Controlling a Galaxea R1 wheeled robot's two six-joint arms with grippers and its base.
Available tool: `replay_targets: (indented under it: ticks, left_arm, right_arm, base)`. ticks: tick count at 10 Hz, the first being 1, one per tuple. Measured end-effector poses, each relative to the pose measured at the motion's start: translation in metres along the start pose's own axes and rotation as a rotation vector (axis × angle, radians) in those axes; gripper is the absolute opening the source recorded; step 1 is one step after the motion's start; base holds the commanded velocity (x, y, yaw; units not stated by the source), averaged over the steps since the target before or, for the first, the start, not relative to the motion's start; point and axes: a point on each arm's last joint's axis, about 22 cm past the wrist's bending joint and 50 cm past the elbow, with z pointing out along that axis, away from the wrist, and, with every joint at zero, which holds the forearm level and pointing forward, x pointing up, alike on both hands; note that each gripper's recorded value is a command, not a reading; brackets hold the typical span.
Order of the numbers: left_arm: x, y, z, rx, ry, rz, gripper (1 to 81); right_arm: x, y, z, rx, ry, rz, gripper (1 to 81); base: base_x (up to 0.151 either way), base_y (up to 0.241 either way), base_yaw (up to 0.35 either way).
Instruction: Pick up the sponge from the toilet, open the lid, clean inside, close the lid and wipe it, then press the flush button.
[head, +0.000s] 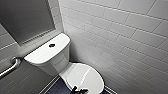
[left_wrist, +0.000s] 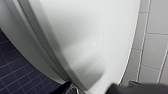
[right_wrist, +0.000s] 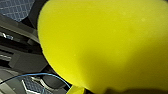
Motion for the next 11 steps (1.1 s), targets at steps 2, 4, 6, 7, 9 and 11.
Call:
replay_targets:
  ticks: [2, 4, 6, 7, 9, 11]
  left_arm:
    - [0.003, 0.001, -0.006, -0.012, 0.006, 0.02, 81.1]
    - [0.004, 0.002, -0.008, -0.016, 0.005, 0.032, 81.1]
    - [0.003, 0.002, -0.008, -0.017, 0.006, 0.033, 81.1]
    - [0.003, 0.002, -0.008, -0.017, 0.006, 0.033, 81.1]
    - [0.003, 0.003, -0.008, -0.019, 0.005, 0.033, 81.1]
    - [0.001, 0.011, -0.016, -0.043, -0.003, 0.029, 81.1]
  right_arm:
    - [0.001, 0.001, -0.001, -0.001, 0.001, 0.002, 1.0]
    - [0.001, 0.0, -0.001, 0.001, 0.001, 0.003, 1.0]
    - [0.002, 0.001, -0.002, 0.0, 0.001, 0.003, 1.0]
    - [0.002, 0.003, -0.003, -0.003, 0.002, 0.003, 1.0]
    - [0.002, 0.002, -0.003, -0.002, 0.002, 0.003, 1.0]
    - [0.002, 0.001, -0.002, 0.0, 0.002, 0.003, 1.0]
  base:
    - [0.0, 0.0, 0.0]
    - [0.0, 0.0, 0.0]
    - [0.0, 0.0, 0.0]
    - [0.0, 0.0, 0.0]
    - [0.0, 0.0, 0.0]
    - [0.0, 0.0, 0.0]
